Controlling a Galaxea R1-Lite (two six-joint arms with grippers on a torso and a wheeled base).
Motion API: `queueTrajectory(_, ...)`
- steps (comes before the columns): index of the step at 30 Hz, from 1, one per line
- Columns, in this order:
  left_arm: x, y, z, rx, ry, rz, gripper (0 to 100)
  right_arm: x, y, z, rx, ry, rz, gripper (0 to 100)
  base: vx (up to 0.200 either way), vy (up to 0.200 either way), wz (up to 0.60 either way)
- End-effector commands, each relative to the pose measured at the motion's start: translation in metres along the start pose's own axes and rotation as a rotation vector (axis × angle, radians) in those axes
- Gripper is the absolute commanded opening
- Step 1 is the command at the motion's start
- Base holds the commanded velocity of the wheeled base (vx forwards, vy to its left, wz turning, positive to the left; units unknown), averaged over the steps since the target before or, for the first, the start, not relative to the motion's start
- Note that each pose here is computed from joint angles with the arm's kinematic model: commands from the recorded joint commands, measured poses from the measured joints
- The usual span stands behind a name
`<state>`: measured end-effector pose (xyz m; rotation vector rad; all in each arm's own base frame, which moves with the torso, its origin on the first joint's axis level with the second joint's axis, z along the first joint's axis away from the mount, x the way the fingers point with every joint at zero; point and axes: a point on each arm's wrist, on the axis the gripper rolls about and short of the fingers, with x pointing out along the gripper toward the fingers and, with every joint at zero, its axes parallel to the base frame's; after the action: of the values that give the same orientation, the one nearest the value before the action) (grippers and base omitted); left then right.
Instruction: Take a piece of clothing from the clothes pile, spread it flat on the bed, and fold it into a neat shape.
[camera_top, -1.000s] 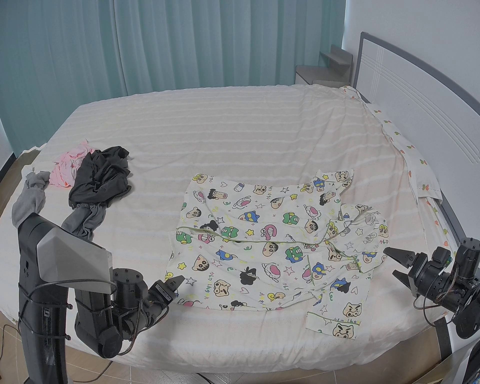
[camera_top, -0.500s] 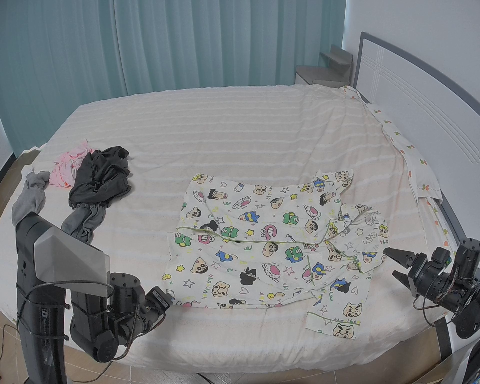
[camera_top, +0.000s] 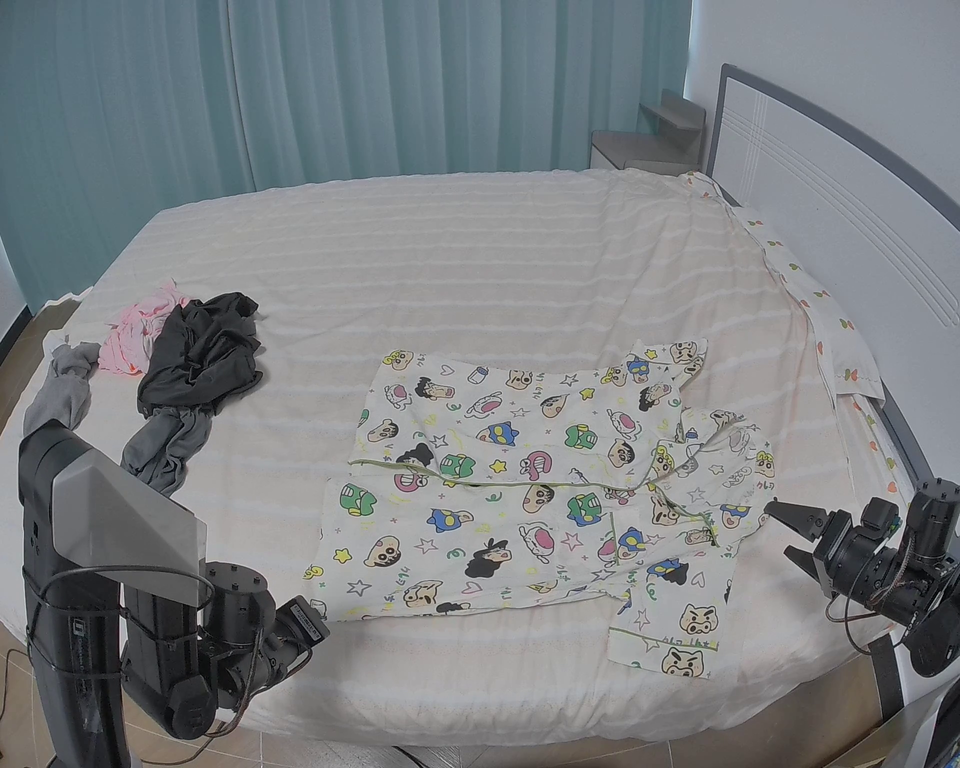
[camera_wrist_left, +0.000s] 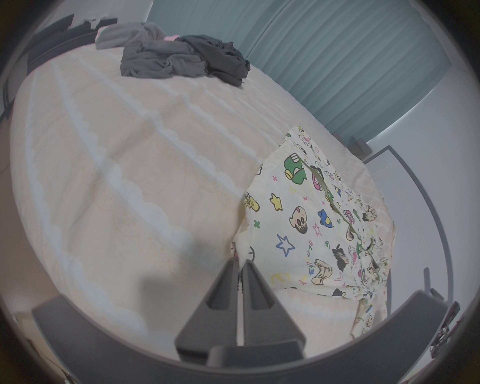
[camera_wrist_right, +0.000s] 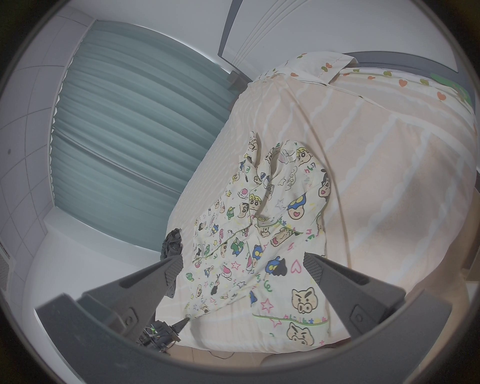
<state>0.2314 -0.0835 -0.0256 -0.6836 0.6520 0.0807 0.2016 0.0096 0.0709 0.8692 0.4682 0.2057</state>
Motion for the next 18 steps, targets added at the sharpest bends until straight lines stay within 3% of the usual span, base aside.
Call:
queueTrajectory(1, -0.001, 0.001, -0.001, 0.020, -0.013, 0.018, 0, 0.004, -0.015, -0.009, -0.015, 0.063, -0.077, 100, 0.000, 0.000, 0.00)
queueTrajectory(6, -0.002, 0.000, -0.004, 0.025, -0.002, 0.018, 0, 0.017, -0.038, -0.027, -0.065, 0.202, -0.184, 100, 0.000, 0.000, 0.00)
queueTrajectory(10, -0.002, 0.000, -0.004, 0.024, 0.000, 0.017, 0, 0.023, -0.050, -0.035, -0.096, 0.270, -0.210, 100, 0.000, 0.000, 0.00)
queueTrajectory(13, -0.002, 0.000, -0.005, 0.024, 0.005, 0.013, 0, 0.030, -0.056, -0.047, -0.154, 0.379, -0.151, 100, 0.000, 0.000, 0.00)
queueTrajectory(18, -0.002, 0.000, -0.005, 0.020, 0.006, 0.012, 0, 0.034, -0.059, -0.052, -0.183, 0.429, -0.090, 100, 0.000, 0.000, 0.00)
